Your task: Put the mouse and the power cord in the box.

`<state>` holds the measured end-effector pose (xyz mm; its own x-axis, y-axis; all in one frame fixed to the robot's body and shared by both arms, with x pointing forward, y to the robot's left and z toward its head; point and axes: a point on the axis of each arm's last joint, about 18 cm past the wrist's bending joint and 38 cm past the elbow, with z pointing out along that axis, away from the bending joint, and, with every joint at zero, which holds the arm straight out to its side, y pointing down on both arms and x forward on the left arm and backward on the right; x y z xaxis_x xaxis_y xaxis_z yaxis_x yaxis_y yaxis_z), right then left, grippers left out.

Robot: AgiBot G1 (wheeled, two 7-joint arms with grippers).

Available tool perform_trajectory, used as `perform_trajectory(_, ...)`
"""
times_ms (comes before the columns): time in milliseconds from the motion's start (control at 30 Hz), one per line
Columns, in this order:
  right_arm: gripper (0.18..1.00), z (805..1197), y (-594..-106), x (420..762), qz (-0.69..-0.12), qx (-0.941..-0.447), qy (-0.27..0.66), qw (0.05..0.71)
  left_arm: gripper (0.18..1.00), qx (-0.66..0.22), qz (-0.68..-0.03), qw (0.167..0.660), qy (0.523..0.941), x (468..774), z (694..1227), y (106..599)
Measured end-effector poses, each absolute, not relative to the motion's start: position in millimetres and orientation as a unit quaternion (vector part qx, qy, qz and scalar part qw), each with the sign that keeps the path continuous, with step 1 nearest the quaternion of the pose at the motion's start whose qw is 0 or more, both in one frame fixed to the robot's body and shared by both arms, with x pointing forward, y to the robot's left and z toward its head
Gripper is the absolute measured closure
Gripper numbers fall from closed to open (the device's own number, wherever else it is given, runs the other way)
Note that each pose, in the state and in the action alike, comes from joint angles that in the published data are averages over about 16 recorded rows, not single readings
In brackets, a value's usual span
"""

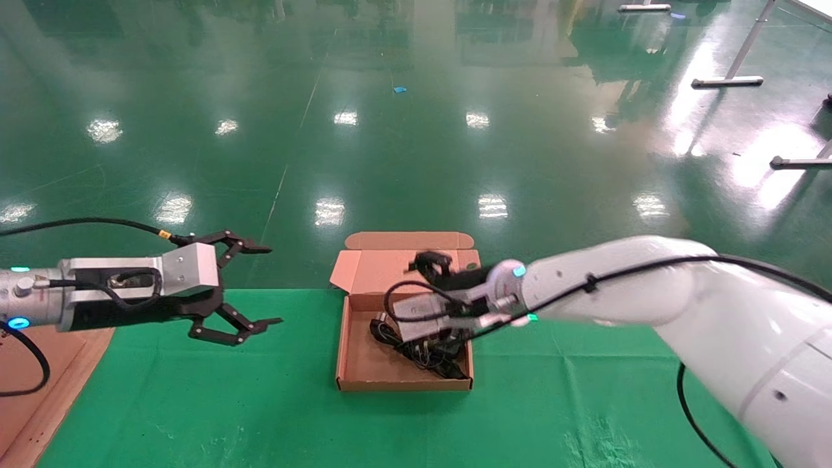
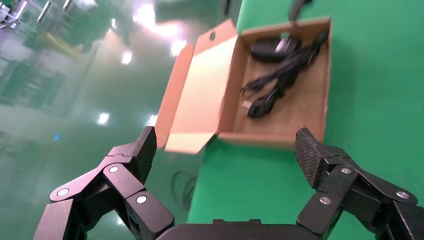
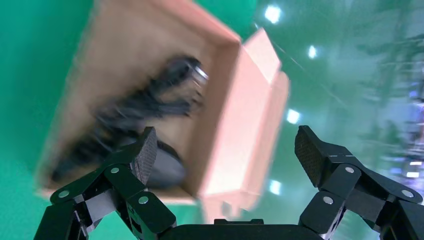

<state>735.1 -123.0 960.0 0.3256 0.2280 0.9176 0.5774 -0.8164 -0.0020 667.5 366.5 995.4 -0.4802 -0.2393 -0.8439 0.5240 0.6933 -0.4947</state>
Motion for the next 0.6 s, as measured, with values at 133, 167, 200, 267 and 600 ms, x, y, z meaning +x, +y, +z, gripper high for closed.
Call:
perform_trajectory(133, 0.186, 951.0, -130.8, 725.5, -0.5, -0.807, -0.224, 0.22, 0.184, 0.089, -0.412, 0.491, 0.763, 662.2, 993.6, 359.5)
perform_trajectory(167, 0.182, 948.9, -133.3, 722.6, -0.494, -0.809, -0.216, 0.235, 0.184, 0.088, -0.42, 0.488, 0.76, 660.6, 993.2, 357.7)
perform_trajectory(200, 0.182, 947.0, -135.8, 719.6, -0.488, -0.81, -0.208, 0.25, 0.184, 0.087, -0.429, 0.485, 0.758, 658.8, 992.8, 355.9)
perform_trajectory(267, 0.18, 943.9, -140.8, 713.5, -0.475, -0.812, -0.193, 0.278, 0.184, 0.085, -0.445, 0.478, 0.753, 655.0, 992.2, 352.6)
perform_trajectory(600, 0.178, 938.3, -169.6, 678.4, -0.413, -0.805, -0.129, 0.406, 0.184, 0.08, -0.518, 0.44, 0.729, 630.1, 991.5, 338.4)
